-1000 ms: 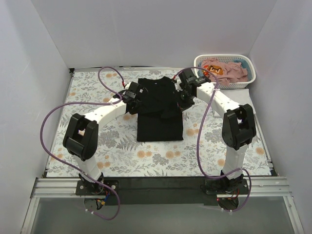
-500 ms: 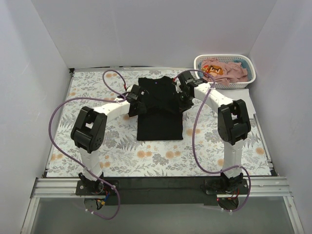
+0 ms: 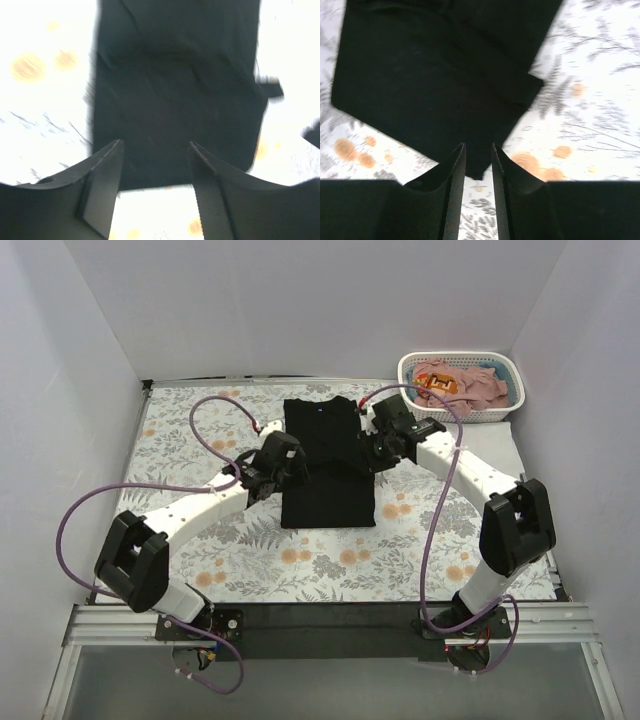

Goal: Fold and stack the t-shirts
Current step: Fold the tshirt

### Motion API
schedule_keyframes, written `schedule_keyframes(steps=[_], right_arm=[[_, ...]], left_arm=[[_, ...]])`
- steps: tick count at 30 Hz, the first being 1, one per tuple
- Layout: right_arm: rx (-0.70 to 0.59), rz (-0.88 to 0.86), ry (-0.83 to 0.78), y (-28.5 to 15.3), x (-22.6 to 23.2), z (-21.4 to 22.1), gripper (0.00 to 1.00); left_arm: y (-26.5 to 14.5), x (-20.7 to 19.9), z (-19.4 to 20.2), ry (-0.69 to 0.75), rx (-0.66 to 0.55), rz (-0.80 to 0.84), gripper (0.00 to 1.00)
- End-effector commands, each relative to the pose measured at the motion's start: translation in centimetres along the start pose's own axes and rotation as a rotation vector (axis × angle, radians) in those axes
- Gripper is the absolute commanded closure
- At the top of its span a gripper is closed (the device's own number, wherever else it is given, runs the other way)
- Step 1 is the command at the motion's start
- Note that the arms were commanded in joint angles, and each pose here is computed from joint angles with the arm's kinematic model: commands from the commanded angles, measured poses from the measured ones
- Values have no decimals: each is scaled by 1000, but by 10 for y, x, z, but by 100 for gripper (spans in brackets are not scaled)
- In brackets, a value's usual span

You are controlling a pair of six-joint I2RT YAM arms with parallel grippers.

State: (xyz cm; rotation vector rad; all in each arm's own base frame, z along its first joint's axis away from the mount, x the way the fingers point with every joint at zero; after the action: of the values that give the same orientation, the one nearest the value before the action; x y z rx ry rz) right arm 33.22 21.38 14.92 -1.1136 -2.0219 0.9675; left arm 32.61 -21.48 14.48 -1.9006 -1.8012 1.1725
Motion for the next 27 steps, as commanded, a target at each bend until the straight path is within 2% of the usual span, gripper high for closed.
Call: schedule_keyframes(steps=[1, 6, 11, 16, 21, 23, 27], right_arm=[[-2, -151, 8, 14, 32, 14, 67], [11, -209, 10, 39, 42, 20, 69], [-6, -183, -17, 63, 38, -6, 71], [-20, -140, -14, 95, 13, -34, 71], [-132, -133, -9, 97, -8, -91, 71], [-142, -166, 4, 92, -12, -99, 70], [-171, -330, -15, 58, 12, -93, 70]], left_arm=[[3, 3, 48, 8, 96, -17, 50], [14, 26, 93, 2, 214, -71, 57], [14, 44, 117, -12, 286, -128, 59], [5, 59, 132, -30, 327, -148, 59], [-6, 70, 134, -46, 312, -163, 59], [-10, 66, 128, -67, 288, -149, 59], [-15, 42, 97, -111, 207, -70, 59]])
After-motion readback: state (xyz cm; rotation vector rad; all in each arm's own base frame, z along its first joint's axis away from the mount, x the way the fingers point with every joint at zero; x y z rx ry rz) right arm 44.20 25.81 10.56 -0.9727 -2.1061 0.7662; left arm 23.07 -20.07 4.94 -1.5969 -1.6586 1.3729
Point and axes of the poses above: each gripper's point midway between its finger pads, its own y axis out along the fingers, its own x axis along the line the jaws close on, z = x × y, the point moved 2 cm from there along -y, back along the fingers, and after that the axes turned 1 degree about -y, right-handed, at the moved point
